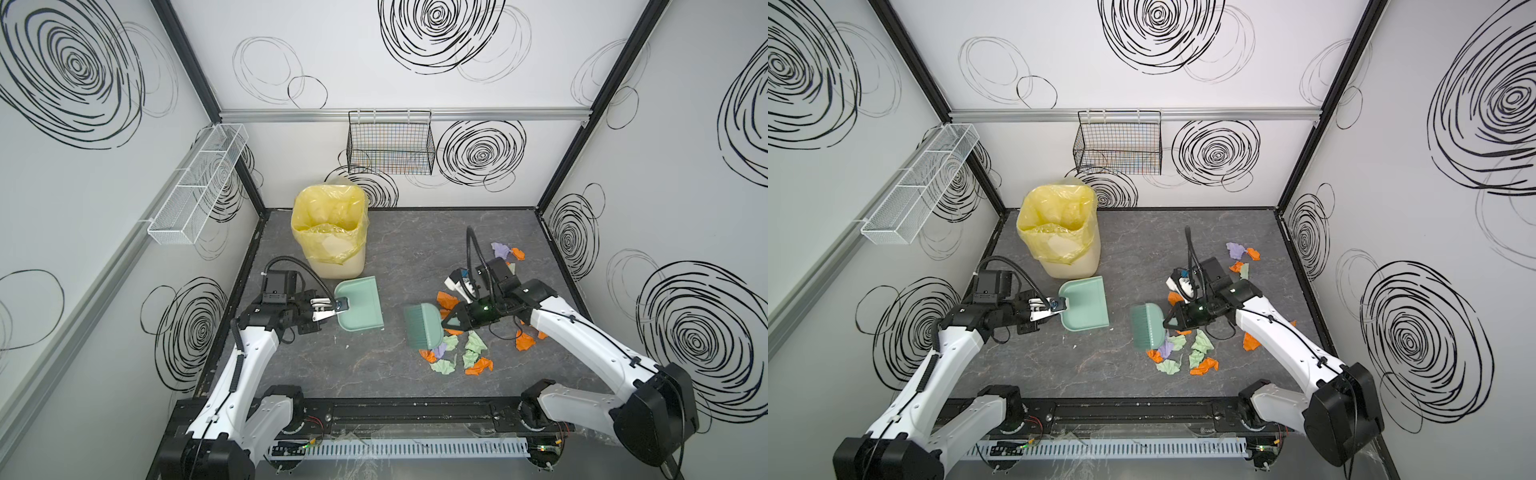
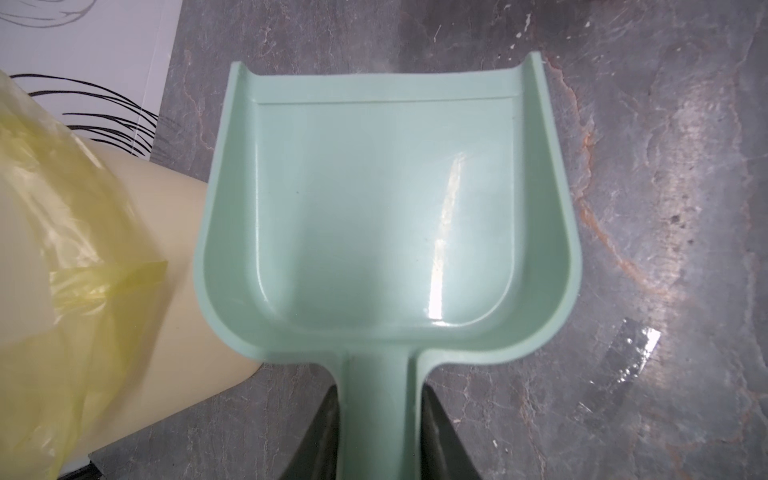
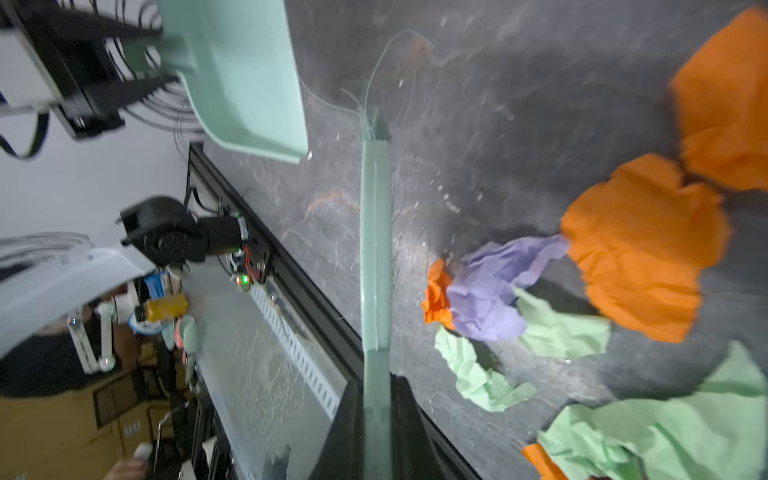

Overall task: Sweep away the paper scraps from the table
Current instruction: 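Lower the empty dustpan with the left gripper while the right gripper moves the brush, then move the brush with the right gripper to the scraps farthest from the robot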

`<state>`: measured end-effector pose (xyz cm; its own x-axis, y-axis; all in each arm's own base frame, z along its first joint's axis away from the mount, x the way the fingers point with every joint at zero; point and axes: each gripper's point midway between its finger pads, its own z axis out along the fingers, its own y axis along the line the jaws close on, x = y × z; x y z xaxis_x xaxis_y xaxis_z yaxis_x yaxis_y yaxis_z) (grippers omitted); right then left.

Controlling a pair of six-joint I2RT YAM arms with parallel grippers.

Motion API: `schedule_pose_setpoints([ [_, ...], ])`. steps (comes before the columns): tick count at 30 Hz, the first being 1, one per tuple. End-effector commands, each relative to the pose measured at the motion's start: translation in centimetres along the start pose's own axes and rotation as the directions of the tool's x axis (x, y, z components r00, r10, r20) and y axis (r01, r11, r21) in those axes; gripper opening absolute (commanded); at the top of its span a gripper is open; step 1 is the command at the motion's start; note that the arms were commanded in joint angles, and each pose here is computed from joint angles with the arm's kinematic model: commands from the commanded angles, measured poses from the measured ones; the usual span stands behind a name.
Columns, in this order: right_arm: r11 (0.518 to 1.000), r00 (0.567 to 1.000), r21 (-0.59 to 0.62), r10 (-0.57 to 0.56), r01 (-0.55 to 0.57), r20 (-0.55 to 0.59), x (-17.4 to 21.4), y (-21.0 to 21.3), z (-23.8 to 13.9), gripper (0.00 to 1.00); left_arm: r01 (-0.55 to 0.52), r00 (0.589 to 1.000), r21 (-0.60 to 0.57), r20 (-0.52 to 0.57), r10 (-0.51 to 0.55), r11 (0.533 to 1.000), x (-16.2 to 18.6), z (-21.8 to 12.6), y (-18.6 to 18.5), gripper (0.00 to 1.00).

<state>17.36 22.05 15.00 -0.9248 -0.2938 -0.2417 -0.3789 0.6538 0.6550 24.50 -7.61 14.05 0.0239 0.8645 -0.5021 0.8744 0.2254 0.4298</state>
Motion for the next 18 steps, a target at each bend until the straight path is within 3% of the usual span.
schedule_pose_setpoints([
  [1,0.999,0.988,0.045,0.012,-0.005,-0.156,4.0,-1.0,1.5,0.00,0.006,0.999,-0.004,0.036,-0.006,1.000,-0.3,0.7,-0.1,0.00],
  [8,0.998,0.978,0.035,-0.046,0.054,-0.204,5.7,-0.5,2.7,0.00,0.005,0.999,-0.001,0.052,-0.005,1.000,0.0,1.2,-0.5,0.00],
  [18,0.944,0.988,0.329,0.054,-0.004,-0.142,4.1,-4.2,1.0,0.00,0.018,0.997,0.007,0.075,-0.018,1.000,0.8,1.4,-1.0,0.00],
])
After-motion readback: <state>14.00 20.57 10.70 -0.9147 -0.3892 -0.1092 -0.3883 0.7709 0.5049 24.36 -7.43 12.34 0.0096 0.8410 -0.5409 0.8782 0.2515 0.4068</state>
